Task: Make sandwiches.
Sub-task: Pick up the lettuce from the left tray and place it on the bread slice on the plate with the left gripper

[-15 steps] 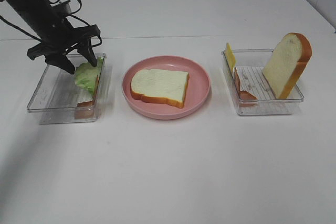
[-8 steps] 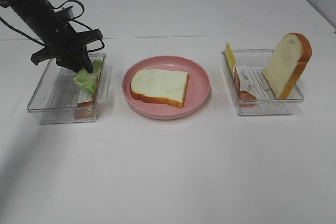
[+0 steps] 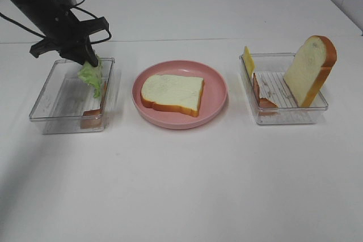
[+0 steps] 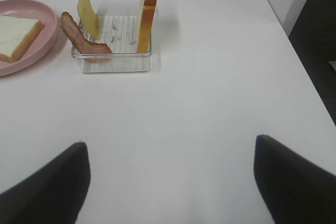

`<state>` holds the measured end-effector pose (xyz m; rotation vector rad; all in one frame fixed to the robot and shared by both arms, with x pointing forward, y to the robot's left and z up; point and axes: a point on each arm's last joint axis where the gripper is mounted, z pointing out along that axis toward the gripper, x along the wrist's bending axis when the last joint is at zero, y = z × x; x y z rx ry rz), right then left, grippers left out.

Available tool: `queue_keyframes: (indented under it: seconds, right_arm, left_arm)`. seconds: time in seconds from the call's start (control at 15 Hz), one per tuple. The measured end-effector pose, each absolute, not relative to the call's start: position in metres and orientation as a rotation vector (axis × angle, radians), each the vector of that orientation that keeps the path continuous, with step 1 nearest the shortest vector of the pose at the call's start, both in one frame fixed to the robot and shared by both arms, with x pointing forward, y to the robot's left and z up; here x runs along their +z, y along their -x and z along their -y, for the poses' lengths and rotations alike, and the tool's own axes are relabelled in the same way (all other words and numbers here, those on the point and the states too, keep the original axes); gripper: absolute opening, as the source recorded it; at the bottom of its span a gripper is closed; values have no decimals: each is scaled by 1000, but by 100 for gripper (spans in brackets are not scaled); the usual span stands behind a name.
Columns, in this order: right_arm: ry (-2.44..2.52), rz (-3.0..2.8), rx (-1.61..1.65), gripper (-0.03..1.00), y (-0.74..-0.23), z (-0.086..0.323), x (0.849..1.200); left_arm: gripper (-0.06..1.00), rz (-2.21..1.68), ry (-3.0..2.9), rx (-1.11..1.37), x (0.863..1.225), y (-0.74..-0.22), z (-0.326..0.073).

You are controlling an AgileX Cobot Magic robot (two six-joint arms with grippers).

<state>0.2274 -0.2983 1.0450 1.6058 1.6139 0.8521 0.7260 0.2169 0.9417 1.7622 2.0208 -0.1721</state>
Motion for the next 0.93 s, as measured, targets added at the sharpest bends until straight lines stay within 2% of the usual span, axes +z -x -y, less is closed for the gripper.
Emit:
queue_keyframes:
  seconds: [0.2,0.4,0.73,0.93]
  right_arm:
    - [-1606,-1614,852,80,-227,298,1045]
    - [-1606,-1614,852,80,-227,298,1045]
    - [-1606,-1614,852,80,-227,298,1045]
    - [-1606,-1614,852,80,-227,298,1045]
  left_arm:
    - [8,-1941,-1763,-114,974,-725,-214]
    - [8,-1840,-1792,-89,996,-723,-191]
    - [8,-1622,-1899,-12,1004,-713,-125]
    - [8,-1540,-1997,38,1002,-704,-101]
